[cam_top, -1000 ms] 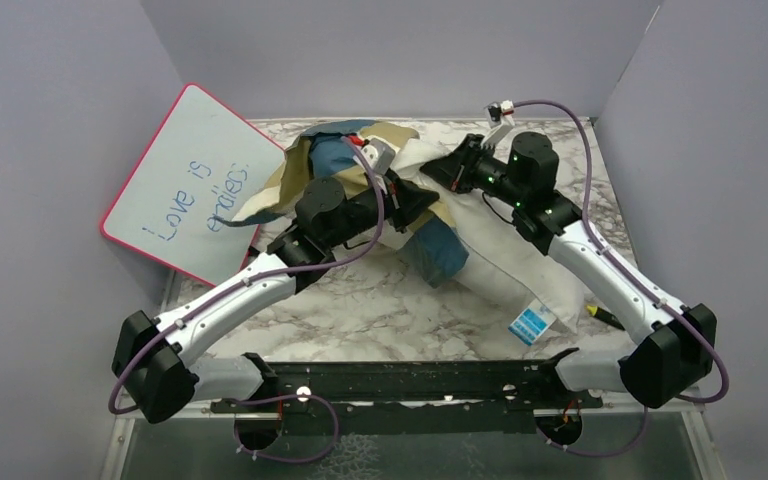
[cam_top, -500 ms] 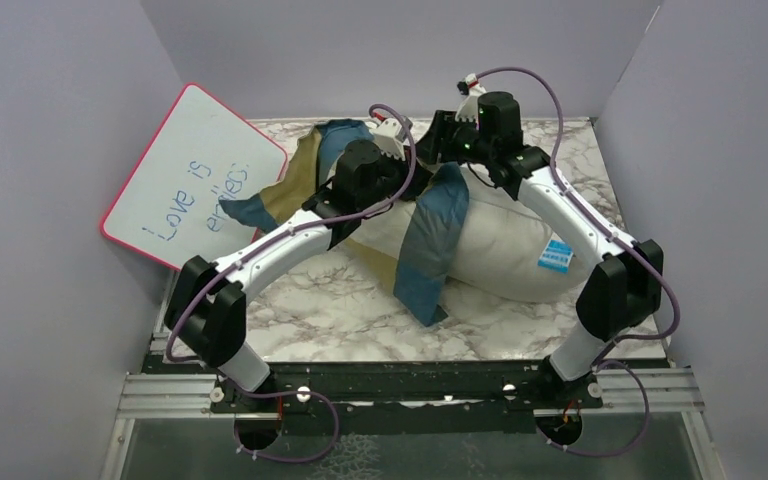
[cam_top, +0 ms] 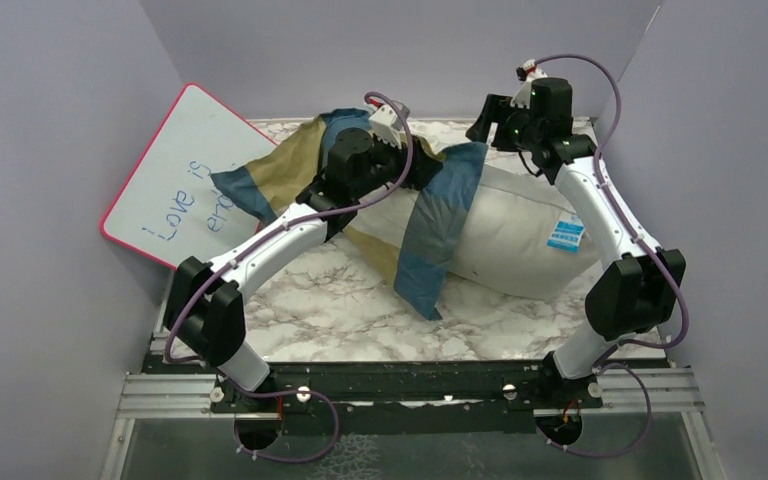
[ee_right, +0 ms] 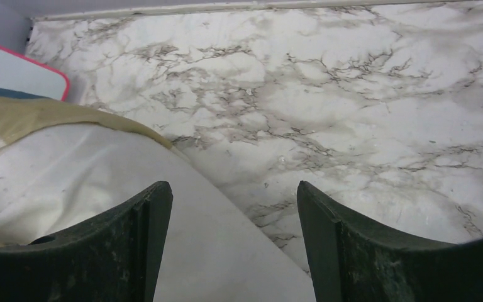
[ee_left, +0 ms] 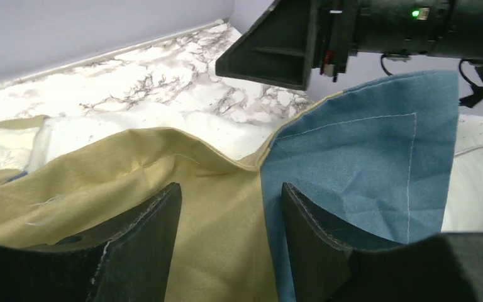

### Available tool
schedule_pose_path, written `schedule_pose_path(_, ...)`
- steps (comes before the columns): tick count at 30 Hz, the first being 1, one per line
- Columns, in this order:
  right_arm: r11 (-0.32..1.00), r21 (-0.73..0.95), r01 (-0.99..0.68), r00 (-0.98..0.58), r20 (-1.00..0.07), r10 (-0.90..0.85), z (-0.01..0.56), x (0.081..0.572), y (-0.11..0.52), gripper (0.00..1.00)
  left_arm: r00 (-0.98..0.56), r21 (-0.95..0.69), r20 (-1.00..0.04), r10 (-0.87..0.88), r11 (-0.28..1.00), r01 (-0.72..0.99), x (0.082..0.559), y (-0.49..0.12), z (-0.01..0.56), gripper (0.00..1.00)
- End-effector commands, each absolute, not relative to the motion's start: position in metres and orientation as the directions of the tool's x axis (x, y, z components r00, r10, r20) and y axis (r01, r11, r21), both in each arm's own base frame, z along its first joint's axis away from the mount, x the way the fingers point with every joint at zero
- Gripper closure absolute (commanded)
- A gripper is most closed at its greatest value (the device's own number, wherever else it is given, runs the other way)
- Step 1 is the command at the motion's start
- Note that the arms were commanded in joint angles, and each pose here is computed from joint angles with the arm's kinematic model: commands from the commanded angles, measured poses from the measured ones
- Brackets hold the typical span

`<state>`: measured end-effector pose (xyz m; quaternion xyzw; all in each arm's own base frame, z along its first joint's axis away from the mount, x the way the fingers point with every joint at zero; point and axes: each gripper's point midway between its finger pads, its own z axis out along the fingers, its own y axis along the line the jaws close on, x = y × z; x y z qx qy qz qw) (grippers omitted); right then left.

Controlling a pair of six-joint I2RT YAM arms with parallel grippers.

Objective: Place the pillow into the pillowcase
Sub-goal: Stuff the pillow into the pillowcase.

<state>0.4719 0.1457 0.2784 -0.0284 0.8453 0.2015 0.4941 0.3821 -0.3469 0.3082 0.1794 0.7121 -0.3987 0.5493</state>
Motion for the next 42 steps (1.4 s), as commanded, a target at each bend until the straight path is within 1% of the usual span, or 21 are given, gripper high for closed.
schedule_pose_path(1, 0.947, 0.263, -0.182, -0.493, -0.858, 0.144, 0.281, 0.475, 0.127, 0.23, -0.196, -0.242, -0.97, -0.142, 0.629, 0.738, 0.362, -0.351, 0.336, 0.39)
schedule_pose_path(5, 0.945, 0.271, -0.186, -0.491, -0.858, 0.15, 0.276, 0.479, 0.128, 0.23, -0.147, -0.161, -0.986, -0.075, 0.642, 0.75, 0.343, -0.364, 0.335, 0.37)
schedule_pose_path(7, 0.941, 0.28, -0.193, -0.514, -0.845, 0.146, 0.264, 0.48, 0.132, 0.24, -0.135, -0.139, -0.989, -0.056, 0.647, 0.75, 0.335, -0.369, 0.333, 0.36)
schedule_pose_path(10, 0.929, 0.296, -0.221, -0.544, -0.828, 0.134, 0.249, 0.479, 0.139, 0.24, -0.141, -0.131, -0.989, -0.04, 0.668, 0.733, 0.334, -0.367, 0.321, 0.37)
schedule_pose_path(12, 0.924, 0.299, -0.237, -0.554, -0.823, 0.125, 0.249, 0.476, 0.141, 0.25, -0.144, -0.115, -0.989, -0.014, 0.686, 0.718, 0.34, -0.366, 0.306, 0.38)
schedule_pose_path(13, 0.921, 0.301, -0.248, -0.553, -0.824, 0.121, 0.254, 0.473, 0.142, 0.25, -0.144, -0.102, -0.99, -0.001, 0.709, 0.698, 0.346, -0.363, 0.298, 0.39)
schedule_pose_path(16, 0.92, 0.278, -0.277, -0.539, -0.838, 0.091, 0.282, 0.452, 0.139, 0.24, -0.136, -0.053, -0.989, 0.057, 0.724, 0.688, 0.36, -0.37, 0.275, 0.4)
schedule_pose_path(19, 0.942, 0.239, -0.235, -0.462, -0.88, 0.108, 0.319, 0.43, 0.121, 0.22, -0.118, -0.016, -0.989, 0.083, 0.753, 0.658, 0.382, -0.374, 0.265, 0.39)
schedule_pose_path(22, 0.957, 0.207, -0.204, -0.408, -0.906, 0.109, 0.342, 0.414, 0.108, 0.21, -0.142, -0.082, -0.99, 0.014, 0.756, 0.649, 0.407, -0.38, 0.272, 0.4)
schedule_pose_path(27, 0.961, 0.201, -0.188, -0.379, -0.918, 0.118, 0.347, 0.401, 0.101, 0.21, -0.1, -0.123, -0.992, -0.076, 0.748, 0.652, 0.425, -0.393, 0.319, 0.4)
schedule_pose_path(30, 0.963, 0.206, -0.175, -0.374, -0.918, 0.129, 0.344, 0.398, 0.099, 0.21, -0.065, -0.14, -0.989, -0.129, 0.734, 0.665, 0.42, -0.392, 0.349, 0.39)
schedule_pose_path(34, 0.964, 0.212, -0.162, -0.341, -0.928, 0.147, 0.346, 0.397, 0.096, 0.21, -0.042, -0.158, -0.983, -0.176, 0.716, 0.681, 0.406, -0.384, 0.374, 0.38)
schedule_pose_path(39, 0.963, 0.217, -0.158, -0.358, -0.922, 0.149, 0.329, 0.402, 0.097, 0.21, -0.039, -0.173, -0.978, -0.207, 0.686, 0.707, 0.388, -0.378, 0.384, 0.38)
schedule_pose_path(42, 0.946, 0.251, -0.205, -0.386, -0.909, 0.157, 0.321, 0.402, 0.109, 0.21, -0.051, -0.168, -0.981, -0.188, 0.682, 0.712, 0.384, -0.38, 0.374, 0.37)
